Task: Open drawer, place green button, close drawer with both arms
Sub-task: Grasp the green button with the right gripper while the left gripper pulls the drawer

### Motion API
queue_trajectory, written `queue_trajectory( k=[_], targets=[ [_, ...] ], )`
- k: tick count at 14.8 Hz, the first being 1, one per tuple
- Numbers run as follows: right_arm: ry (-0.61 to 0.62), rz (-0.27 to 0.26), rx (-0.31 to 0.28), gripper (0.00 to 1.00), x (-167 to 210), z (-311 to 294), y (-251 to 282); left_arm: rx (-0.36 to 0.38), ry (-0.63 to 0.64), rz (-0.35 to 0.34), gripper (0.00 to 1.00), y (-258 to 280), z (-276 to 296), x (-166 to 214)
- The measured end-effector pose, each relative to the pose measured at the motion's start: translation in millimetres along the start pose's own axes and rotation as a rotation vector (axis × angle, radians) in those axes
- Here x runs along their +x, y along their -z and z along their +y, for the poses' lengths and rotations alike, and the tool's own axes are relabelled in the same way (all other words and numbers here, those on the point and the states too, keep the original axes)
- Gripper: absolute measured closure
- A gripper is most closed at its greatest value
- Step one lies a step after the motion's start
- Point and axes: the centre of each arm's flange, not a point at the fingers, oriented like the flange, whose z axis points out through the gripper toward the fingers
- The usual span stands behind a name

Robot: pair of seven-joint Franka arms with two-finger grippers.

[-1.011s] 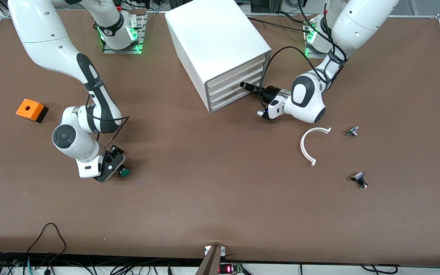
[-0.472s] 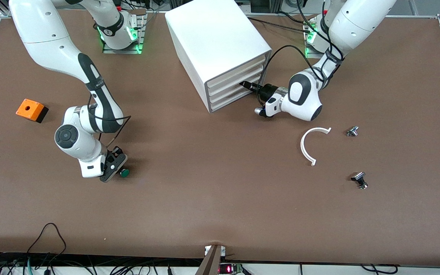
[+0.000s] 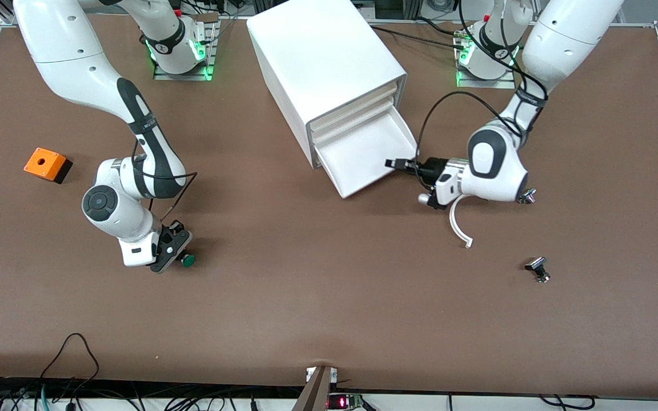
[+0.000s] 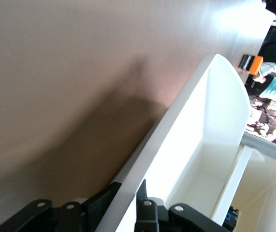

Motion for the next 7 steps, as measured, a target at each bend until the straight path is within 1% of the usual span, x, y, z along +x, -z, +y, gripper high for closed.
queue_trajectory(
  k=[1, 3, 4, 5, 6, 7],
  targets=[
    [0.005, 0.019, -0.013, 0.59, 7, 1, 12, 0.006, -0.002, 0.014, 0.81, 9, -2, 4],
    [0.005, 0.056, -0.038, 0.59, 20, 2, 42, 0.007, -0.001, 0.019, 0.81, 11, -3, 5],
    [-0.014, 0.070, -0.035, 0.59, 24, 1, 56, 0.013, -0.001, 0.025, 0.77, 11, -4, 5],
    [-0.049, 0.082, -0.015, 0.59, 27, 0, 69, 0.027, 0.001, 0.043, 0.71, 13, -5, 7],
    [-0.085, 0.093, 0.009, 0.59, 30, -1, 80, 0.039, 0.002, 0.063, 0.59, 16, -6, 9],
    [-0.109, 0.104, 0.028, 0.59, 31, 0, 90, 0.046, 0.001, 0.076, 0.50, 18, -6, 11]
  ],
)
